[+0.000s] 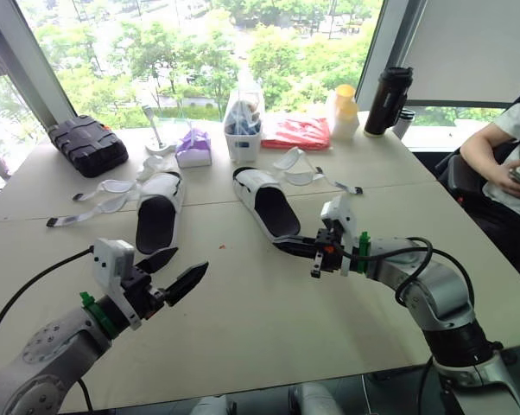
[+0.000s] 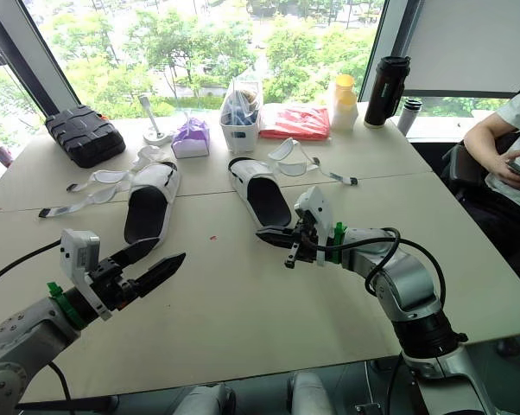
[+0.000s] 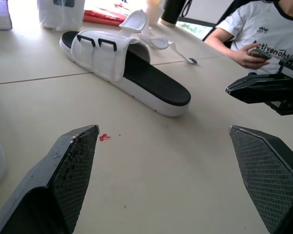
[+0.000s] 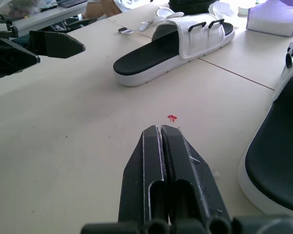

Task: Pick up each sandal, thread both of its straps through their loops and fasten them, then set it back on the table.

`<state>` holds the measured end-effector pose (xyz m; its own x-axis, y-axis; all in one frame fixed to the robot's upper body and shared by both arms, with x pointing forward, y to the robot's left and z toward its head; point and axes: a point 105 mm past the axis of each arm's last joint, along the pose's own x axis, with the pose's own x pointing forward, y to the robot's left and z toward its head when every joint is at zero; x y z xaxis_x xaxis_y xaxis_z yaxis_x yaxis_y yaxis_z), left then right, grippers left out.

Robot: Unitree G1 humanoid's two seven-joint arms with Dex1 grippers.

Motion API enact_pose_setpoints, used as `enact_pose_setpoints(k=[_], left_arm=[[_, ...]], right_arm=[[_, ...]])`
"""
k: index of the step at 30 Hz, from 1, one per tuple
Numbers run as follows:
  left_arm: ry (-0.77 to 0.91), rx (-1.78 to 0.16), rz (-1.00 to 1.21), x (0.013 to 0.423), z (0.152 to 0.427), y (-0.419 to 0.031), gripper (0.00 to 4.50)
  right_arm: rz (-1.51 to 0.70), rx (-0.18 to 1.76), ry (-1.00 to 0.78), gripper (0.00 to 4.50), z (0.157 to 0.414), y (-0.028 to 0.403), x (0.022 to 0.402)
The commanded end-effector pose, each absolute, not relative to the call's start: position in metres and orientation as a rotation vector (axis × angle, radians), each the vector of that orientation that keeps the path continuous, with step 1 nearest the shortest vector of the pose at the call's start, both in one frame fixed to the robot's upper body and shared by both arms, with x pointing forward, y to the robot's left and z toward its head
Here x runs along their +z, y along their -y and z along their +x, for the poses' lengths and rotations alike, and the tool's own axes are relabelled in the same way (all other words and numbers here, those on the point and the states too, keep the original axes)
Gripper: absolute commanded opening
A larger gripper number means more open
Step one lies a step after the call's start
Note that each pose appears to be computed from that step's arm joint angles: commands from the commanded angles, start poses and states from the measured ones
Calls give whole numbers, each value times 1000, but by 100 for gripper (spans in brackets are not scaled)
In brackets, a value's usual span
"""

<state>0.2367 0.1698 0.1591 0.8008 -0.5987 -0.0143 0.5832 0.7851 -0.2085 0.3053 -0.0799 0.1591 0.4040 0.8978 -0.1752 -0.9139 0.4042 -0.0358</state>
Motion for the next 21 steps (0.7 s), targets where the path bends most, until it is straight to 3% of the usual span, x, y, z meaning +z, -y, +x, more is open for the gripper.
enact_pose_setpoints(k=[1,21], left_arm=[[-51,-648,-175,166,236,-168,446],[-47,-642,-194,170,238,-170,446]], right_arm=[[-159,1162,-82,0,305,77,170],[-179,1133,-23,0,316,72,177]])
